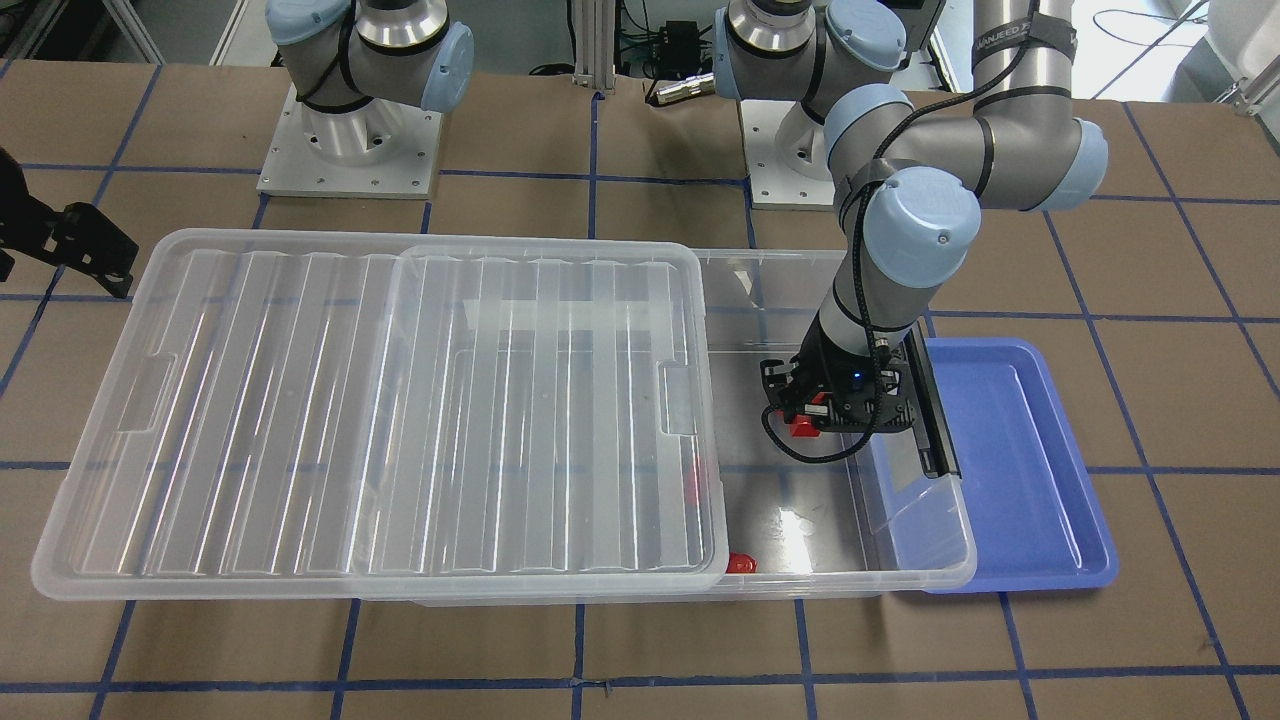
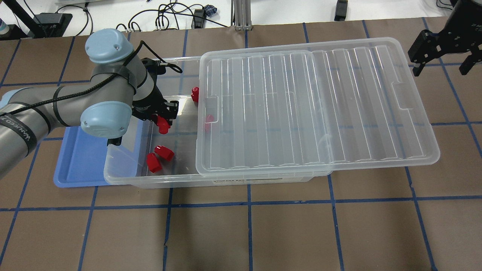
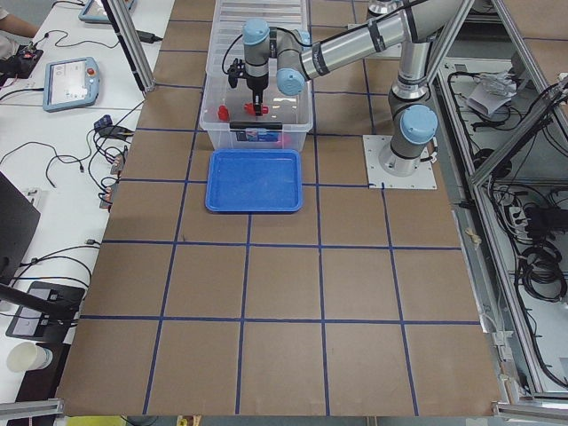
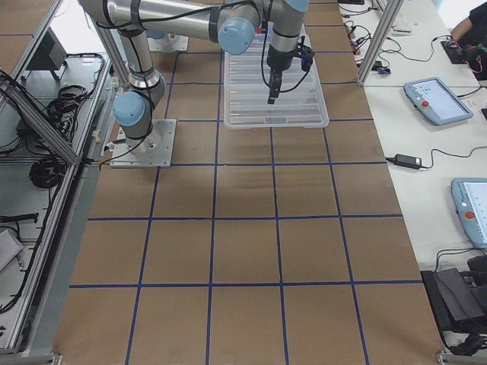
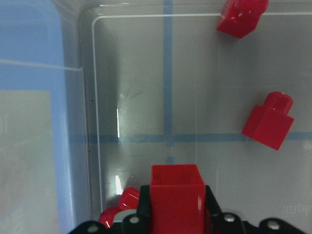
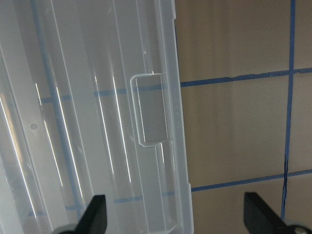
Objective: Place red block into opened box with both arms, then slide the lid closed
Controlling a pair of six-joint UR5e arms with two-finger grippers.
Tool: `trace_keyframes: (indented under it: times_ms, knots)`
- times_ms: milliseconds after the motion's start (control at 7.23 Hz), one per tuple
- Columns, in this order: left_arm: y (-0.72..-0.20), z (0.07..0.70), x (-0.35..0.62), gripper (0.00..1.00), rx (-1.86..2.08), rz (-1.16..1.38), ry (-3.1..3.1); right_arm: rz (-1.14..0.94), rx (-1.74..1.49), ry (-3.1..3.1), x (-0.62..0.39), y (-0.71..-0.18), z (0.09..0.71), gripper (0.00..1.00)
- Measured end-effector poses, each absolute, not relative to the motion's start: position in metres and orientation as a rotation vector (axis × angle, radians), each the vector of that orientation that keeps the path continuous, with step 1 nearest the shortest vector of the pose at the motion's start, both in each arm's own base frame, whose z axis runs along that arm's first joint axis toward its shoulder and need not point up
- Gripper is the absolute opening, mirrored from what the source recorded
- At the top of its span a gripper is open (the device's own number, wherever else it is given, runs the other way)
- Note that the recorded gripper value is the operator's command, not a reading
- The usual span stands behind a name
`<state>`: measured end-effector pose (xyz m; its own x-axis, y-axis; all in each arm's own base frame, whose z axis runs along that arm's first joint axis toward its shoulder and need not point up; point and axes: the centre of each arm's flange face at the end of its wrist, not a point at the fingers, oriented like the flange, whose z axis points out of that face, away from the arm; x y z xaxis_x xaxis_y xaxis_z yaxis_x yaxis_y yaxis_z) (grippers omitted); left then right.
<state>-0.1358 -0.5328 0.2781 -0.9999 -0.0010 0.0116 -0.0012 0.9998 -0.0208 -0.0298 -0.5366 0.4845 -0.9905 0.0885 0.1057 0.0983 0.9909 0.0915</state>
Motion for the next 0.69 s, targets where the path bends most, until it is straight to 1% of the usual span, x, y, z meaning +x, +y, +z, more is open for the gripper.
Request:
trace_keyframes:
  times_ms: [692]
  knots:
    - [-0.544, 0.228, -0.142, 0.0, -0.014, -0.014, -3.131, -0.13, -0.142, -3.036, -0.029, -0.539, 0.488, 1.0]
